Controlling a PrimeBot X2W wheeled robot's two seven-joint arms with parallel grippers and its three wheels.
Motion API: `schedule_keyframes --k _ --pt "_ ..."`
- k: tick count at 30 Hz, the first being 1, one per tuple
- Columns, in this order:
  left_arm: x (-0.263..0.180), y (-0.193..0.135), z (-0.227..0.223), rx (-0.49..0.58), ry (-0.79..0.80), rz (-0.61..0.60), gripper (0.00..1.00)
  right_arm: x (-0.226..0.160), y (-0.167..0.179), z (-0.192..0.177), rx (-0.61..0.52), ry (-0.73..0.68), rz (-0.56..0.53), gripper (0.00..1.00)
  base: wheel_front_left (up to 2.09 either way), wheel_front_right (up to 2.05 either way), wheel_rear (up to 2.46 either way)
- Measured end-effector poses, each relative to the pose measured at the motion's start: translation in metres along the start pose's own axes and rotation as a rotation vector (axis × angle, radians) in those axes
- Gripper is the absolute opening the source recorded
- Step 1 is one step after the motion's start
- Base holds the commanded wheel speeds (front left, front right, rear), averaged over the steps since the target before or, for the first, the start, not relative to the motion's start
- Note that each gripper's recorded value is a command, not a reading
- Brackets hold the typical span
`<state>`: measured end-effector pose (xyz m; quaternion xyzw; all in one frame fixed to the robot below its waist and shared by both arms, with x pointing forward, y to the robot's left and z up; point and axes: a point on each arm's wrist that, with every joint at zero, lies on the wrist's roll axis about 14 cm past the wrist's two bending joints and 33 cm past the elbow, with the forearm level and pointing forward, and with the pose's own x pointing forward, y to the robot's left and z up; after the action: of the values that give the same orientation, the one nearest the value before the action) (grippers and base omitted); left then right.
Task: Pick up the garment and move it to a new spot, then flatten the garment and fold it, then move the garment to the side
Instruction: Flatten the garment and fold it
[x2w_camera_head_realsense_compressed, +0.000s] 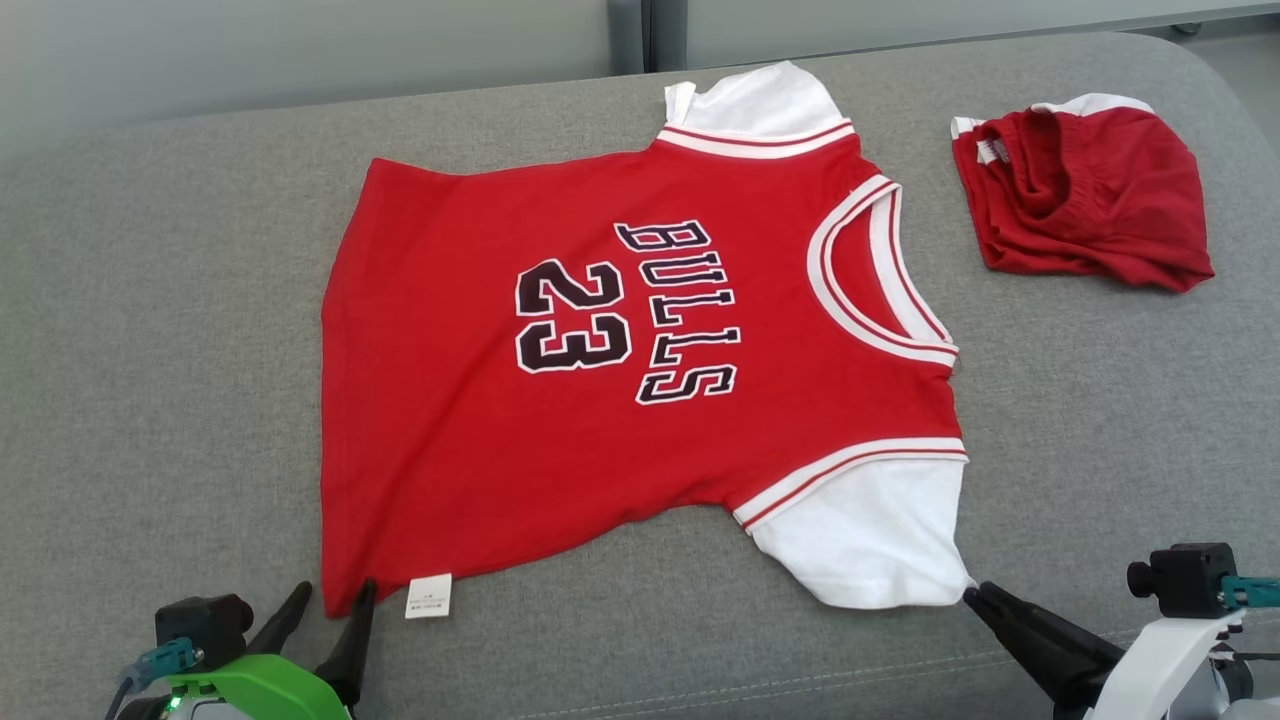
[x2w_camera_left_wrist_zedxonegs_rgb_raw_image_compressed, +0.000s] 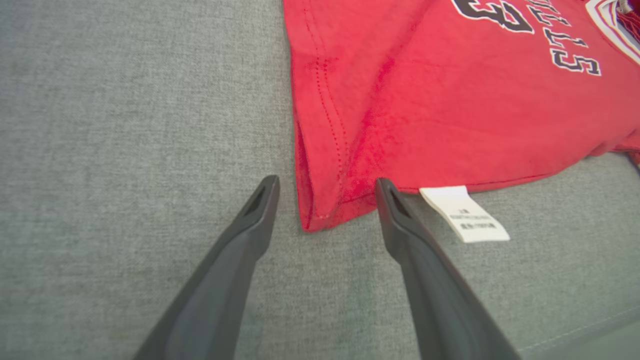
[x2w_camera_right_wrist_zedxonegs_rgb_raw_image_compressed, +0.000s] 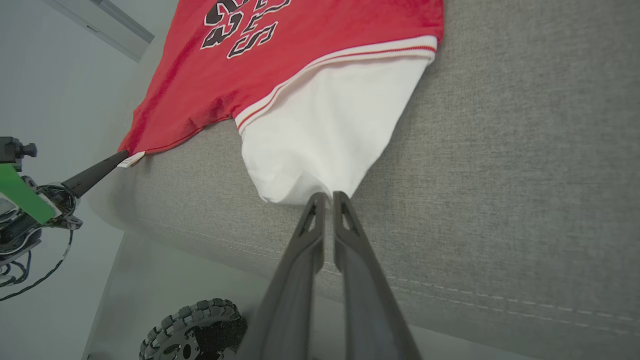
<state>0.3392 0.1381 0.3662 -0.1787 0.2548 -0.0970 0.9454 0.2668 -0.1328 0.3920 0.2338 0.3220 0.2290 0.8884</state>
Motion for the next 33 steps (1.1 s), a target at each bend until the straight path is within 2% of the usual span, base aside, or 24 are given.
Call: schedule_keyframes --k 8,16,21,25,29,33 --pt "0.000 0.001 0.015 0.023 -0.056 0.009 1.00 -0.002 -0.005 0.007 -0.056 -0.012 -0.005 1.00 0.00 0.00 0.00" --pt "0.001 0.003 0.067 0.087 -0.236 0.035 1.00 0.004 0.002 0.084 -0.212 -0.246 0.028 1.00 0.00 0.00 0.00" --pt "0.000 -0.006 0.086 0.101 -0.309 0.026 1.00 0.001 -0.008 0.137 -0.341 -0.402 -0.064 1.00 0.00 0.00 0.00" --pt "-0.001 -0.013 0.100 0.105 -0.365 0.027 1.00 0.004 -0.002 0.159 -0.363 -0.497 -0.113 1.00 0.00 0.00 0.00" --pt "-0.003 -0.017 0.109 0.130 -0.398 0.027 1.00 -0.004 0.010 0.202 -0.377 -0.672 -0.162 1.00 0.00 0.00 0.00" --pt "-0.005 -0.019 0.116 0.131 -0.426 0.034 1.00 -0.010 0.007 0.216 -0.401 -0.742 -0.228 1.00 0.00 0.00 0.00"
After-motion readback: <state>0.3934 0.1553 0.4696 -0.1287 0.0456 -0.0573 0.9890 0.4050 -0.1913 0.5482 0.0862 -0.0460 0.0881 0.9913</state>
